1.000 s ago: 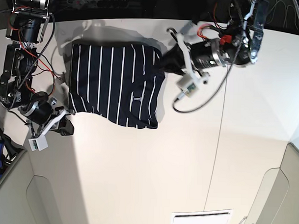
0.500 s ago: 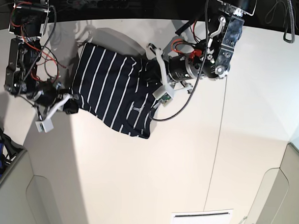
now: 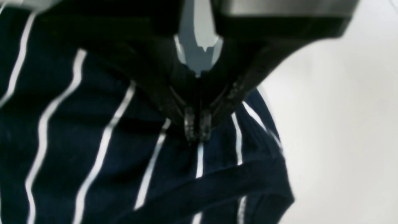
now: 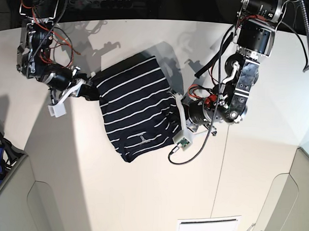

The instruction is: Fold the T-shirt properly

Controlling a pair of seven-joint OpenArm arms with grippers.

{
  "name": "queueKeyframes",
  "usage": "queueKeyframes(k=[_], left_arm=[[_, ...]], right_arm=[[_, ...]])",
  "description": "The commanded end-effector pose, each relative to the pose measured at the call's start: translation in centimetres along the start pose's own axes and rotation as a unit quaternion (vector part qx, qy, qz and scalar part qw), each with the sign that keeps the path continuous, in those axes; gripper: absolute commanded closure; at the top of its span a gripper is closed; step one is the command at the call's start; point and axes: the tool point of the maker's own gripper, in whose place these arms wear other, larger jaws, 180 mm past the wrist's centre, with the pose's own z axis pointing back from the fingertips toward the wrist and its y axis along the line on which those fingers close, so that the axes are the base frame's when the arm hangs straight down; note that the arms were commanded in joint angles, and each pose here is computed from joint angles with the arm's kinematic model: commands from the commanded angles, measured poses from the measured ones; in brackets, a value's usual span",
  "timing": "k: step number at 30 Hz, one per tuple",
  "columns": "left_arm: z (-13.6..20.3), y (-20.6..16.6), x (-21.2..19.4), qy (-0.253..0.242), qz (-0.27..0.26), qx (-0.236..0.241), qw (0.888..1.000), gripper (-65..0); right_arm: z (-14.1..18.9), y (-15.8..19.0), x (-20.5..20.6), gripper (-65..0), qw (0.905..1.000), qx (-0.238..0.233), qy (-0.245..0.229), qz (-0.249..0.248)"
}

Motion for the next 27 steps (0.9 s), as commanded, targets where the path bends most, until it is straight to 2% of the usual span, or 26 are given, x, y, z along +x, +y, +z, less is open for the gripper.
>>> queueKeyframes(k=[1,8,14,17,21,27], left_arm=[[0.4,0.7,2.1,-0.025,-0.006,0.007,1.000,-1.8],[0.5,1.0,2.2,-0.025,-0.009,0.010,1.000,-1.8],[2.4,1.9,3.7,-0.042,-0.040,0.027,0.998,-1.8],[4.2,2.9,3.6,-0.038,-0.062,0.044,0.996,-1.8],[6.5,3.9,2.4,-0.034,-0.071,0.069,0.995,-1.8],[9.8,1.6,-1.3,-0.008,-0.096,0.061,0.993,-1.8]], right_arm=[[-0.1,1.2,0.7,0.0,0.9998,0.014,-0.013,0.009],[-1.1,5.8,0.4,0.0,0.9980,0.050,-0.032,0.019],[0.1,5.1,1.2,0.0,0.9976,0.014,-0.025,0.062],[1.3,4.7,1.6,0.0,0.9965,-0.002,-0.014,0.082],[4.1,4.0,2.5,0.0,0.9921,-0.032,-0.025,0.119],[8.2,3.2,0.6,0.0,0.9865,-0.058,0.000,0.153]])
